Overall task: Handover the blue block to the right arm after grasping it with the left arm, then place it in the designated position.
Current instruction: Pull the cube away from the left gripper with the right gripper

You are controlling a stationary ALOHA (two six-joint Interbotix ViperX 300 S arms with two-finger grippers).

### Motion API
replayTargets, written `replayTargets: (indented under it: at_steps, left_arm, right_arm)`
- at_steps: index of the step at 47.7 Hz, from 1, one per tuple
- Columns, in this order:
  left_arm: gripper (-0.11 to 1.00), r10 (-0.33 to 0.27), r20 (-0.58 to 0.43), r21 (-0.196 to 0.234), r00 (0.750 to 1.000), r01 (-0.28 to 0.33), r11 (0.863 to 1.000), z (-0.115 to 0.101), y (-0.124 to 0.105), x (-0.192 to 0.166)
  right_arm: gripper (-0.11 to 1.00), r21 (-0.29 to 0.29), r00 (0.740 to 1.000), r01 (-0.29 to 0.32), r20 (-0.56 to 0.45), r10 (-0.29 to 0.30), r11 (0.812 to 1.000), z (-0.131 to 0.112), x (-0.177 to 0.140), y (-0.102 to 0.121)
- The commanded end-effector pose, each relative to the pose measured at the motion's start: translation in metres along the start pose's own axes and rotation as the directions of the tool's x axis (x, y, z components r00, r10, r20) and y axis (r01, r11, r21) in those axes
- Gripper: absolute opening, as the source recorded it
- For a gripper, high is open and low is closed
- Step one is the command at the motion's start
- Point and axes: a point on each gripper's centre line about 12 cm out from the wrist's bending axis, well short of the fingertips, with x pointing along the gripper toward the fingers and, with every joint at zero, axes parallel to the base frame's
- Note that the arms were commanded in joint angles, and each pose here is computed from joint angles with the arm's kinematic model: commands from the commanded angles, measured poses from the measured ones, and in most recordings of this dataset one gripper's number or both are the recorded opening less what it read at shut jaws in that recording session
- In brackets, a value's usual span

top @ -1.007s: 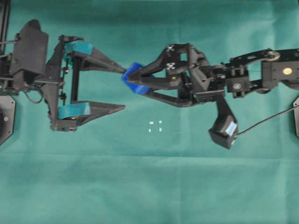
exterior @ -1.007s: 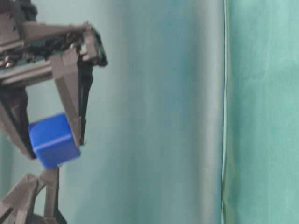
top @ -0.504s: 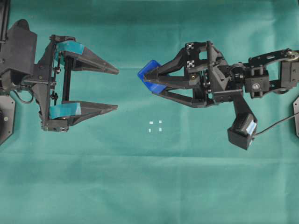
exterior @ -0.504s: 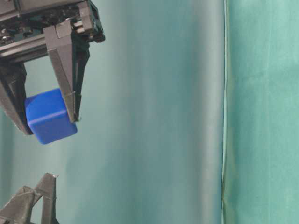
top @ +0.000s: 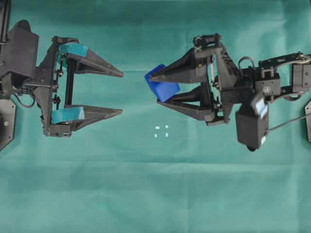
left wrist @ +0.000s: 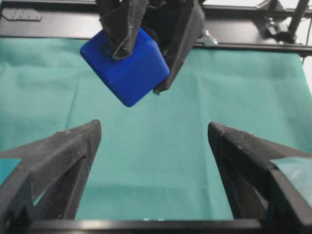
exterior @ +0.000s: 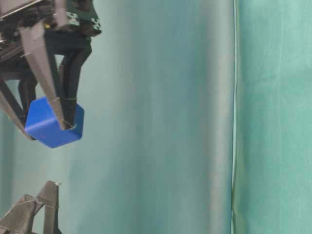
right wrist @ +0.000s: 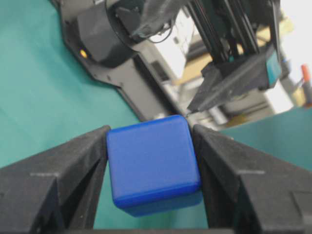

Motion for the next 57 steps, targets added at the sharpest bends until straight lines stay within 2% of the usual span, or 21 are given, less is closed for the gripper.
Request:
replayTargets:
  at_steps: [1, 5, 8, 10, 14, 18, 20, 27, 35, 57]
  left_arm:
    - [1.00, -0.004, 0.024, 0.004, 1.000, 0.004, 1.000, 0.008, -0.001, -0.002]
    - [1.00, -0.004, 0.026, 0.004, 1.000, 0.004, 1.000, 0.009, -0.001, -0.002]
    - [1.00, -0.004, 0.024, 0.004, 1.000, 0.004, 1.000, 0.008, -0.001, -0.002]
    - [1.00, -0.004, 0.026, 0.005, 1.000, 0.004, 1.000, 0.009, -0.001, -0.002]
    - [1.00, -0.004, 0.026, 0.005, 1.000, 0.004, 1.000, 0.009, -0.001, -0.002]
    - [1.00, -0.004, 0.026, 0.007, 1.000, 0.004, 1.000, 0.009, -0.001, -0.002]
    - [1.00, -0.004, 0.026, 0.007, 1.000, 0.004, 1.000, 0.009, -0.001, -0.002]
    - [1.00, -0.004, 0.024, 0.007, 1.000, 0.004, 1.000, 0.008, -0.001, -0.001]
    - [1.00, -0.004, 0.024, 0.007, 1.000, 0.004, 1.000, 0.008, -0.001, -0.001]
    - [1.00, -0.004, 0.026, 0.007, 1.000, 0.004, 1.000, 0.009, -0.001, -0.001]
  right_arm:
    - [0.58, 0.103, 0.999, 0.030, 0.040, -0.034, 0.994, 0.015, -0.007, -0.012]
    - [0.57, 0.219, 0.998, 0.026, 0.047, -0.037, 0.975, 0.017, -0.009, -0.012]
    - [0.57, 0.297, 0.998, 0.024, 0.051, -0.041, 0.955, 0.019, -0.010, -0.014]
    - [0.57, 0.363, 0.998, 0.021, 0.055, -0.044, 0.931, 0.020, -0.012, -0.015]
    - [0.57, 0.452, 0.997, 0.016, 0.061, -0.048, 0.892, 0.022, -0.014, -0.016]
    - [0.57, 0.523, 0.996, 0.012, 0.066, -0.055, 0.852, 0.024, -0.017, -0.018]
    - [0.57, 0.562, 0.996, 0.008, 0.067, -0.056, 0.827, 0.025, -0.018, -0.018]
    - [0.56, 0.622, 0.997, 0.017, 0.045, -0.057, 0.783, 0.022, -0.018, -0.019]
    - [0.56, 0.629, 0.998, 0.037, 0.014, -0.058, 0.777, 0.019, -0.018, -0.019]
    - [0.56, 0.631, 0.998, 0.037, 0.013, -0.058, 0.775, 0.019, -0.018, -0.019]
